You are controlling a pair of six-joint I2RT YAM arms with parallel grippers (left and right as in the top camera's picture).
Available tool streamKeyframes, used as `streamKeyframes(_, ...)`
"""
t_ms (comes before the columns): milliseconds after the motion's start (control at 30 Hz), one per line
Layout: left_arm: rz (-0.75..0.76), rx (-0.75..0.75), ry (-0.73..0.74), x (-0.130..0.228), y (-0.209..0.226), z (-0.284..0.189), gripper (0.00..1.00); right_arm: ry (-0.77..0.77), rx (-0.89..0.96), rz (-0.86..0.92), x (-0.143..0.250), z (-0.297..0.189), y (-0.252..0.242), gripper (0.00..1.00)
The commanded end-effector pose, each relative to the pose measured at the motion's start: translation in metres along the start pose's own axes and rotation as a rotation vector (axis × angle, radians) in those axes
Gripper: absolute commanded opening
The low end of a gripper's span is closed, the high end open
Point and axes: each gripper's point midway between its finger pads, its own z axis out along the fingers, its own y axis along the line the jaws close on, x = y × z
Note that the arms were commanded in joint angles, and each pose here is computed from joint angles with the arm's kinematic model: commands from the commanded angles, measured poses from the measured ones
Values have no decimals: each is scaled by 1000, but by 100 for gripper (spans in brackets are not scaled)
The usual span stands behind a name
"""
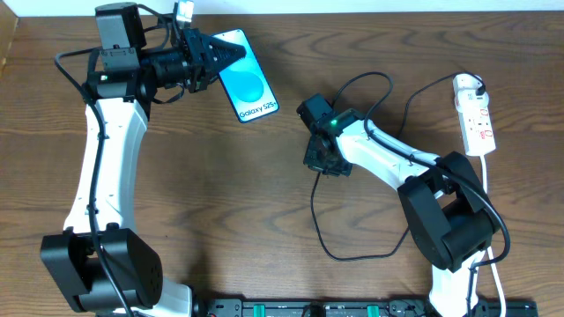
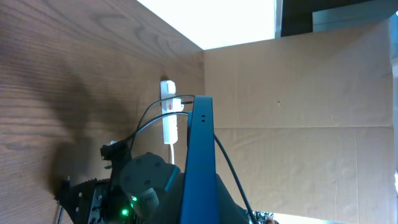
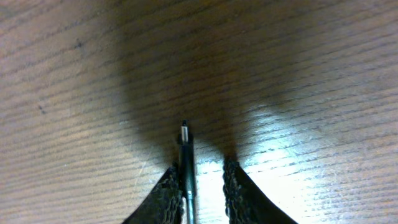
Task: Plug charger to phone and switch on socket
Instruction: 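Lower the right gripper and grasp the cable's connector end, then lift the connector with the right gripper toward the phone's bottom edge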
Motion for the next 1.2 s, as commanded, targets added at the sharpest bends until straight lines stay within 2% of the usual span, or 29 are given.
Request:
streamKeyframes(0,27,19,7,3,-8,-3,7,20,43,1,5,16,-7,17)
streamKeyframes(100,27,19,7,3,-8,-3,8,20,43,1,5,16,-6,8)
streamKeyframes(267,27,19,7,3,-8,-3,7,23,41,1,6,16,-6,1)
streamKeyframes(567,27,20,7,3,-8,-3,7,92,-61,-9,-10,4,0,1)
streamKeyframes(667,27,20,7,3,-8,-3,7,141,-209,-47,-22,-5,13,1)
streamKeyframes(833,38,23,4,2,-9,-3,7,163,-596,-212,-46,-35,47,1)
streamKeyframes(967,65,31,-5,-1,-12,-3,7,116,-889,-373,-65,-71,62,1)
streamKeyframes(1167,169,63,-37,-11,-25,-3,7,17,-1156,-537,-83,-113,66,1)
